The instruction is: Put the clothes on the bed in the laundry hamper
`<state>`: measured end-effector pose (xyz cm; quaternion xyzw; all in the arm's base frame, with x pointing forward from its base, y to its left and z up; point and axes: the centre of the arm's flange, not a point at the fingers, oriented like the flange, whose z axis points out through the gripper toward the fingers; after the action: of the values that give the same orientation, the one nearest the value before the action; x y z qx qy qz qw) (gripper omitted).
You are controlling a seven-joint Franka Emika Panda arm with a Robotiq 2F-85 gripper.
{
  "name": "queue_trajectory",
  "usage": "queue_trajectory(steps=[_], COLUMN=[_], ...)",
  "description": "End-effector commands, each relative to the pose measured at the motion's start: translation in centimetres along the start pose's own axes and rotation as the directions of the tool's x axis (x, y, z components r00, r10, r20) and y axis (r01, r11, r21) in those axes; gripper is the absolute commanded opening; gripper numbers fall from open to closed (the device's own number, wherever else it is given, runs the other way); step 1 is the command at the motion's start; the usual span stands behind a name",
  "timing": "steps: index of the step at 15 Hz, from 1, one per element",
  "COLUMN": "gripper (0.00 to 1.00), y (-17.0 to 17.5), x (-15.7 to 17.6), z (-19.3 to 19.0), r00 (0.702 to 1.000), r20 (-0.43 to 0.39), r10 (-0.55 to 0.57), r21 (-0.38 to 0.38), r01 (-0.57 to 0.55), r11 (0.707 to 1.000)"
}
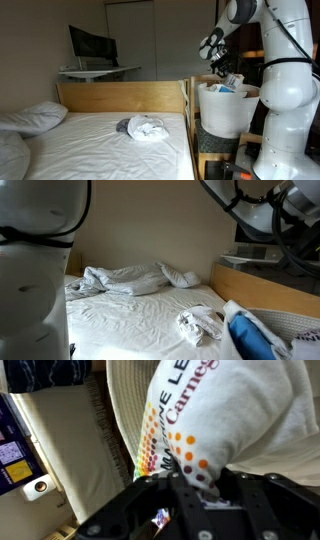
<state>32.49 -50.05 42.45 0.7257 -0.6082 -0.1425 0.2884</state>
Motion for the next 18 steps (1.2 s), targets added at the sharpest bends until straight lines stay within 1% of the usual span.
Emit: queue_trajectory(steps=[1, 3, 5, 6, 7, 10, 12, 14, 16, 17, 18], gripper=[0.10, 0.10, 0.10, 0.38, 0.55, 0.73, 0.87, 0.98, 1.00, 1.00, 1.00], y=[0.4, -0.1, -0.6, -0.8, -1.1, -1.7, -2.0, -2.5, -3.1, -3.3, -3.5], x=[-0.7, -1.5, -2.2, -2.5, -2.8, -3.1, -3.3, -3.9, -4.5, -4.9, -5.2], z=[2.4, 3.5, 4.1, 4.2, 4.3, 3.5, 2.6, 1.4, -0.5, -1.9, -2.9], r00=[0.999, 0.997, 0.996, 0.996, 0.995, 0.996, 0.996, 0.996, 0.997, 0.999, 0.999], r20=[0.004, 0.007, 0.013, 0.015, 0.015, 0.018, 0.024, 0.020, 0.015, 0.013, 0.017], r10=[-0.047, -0.071, -0.086, -0.093, -0.098, -0.090, -0.083, -0.082, -0.076, -0.037, -0.028], r21=[-0.095, -0.125, -0.129, -0.126, -0.115, -0.065, -0.018, 0.045, 0.136, 0.193, 0.240], r01=[0.047, 0.071, 0.087, 0.095, 0.099, 0.091, 0.084, 0.081, 0.074, 0.033, 0.023], r11=[0.994, 0.990, 0.988, 0.987, 0.988, 0.994, 0.996, 0.996, 0.988, 0.981, 0.971])
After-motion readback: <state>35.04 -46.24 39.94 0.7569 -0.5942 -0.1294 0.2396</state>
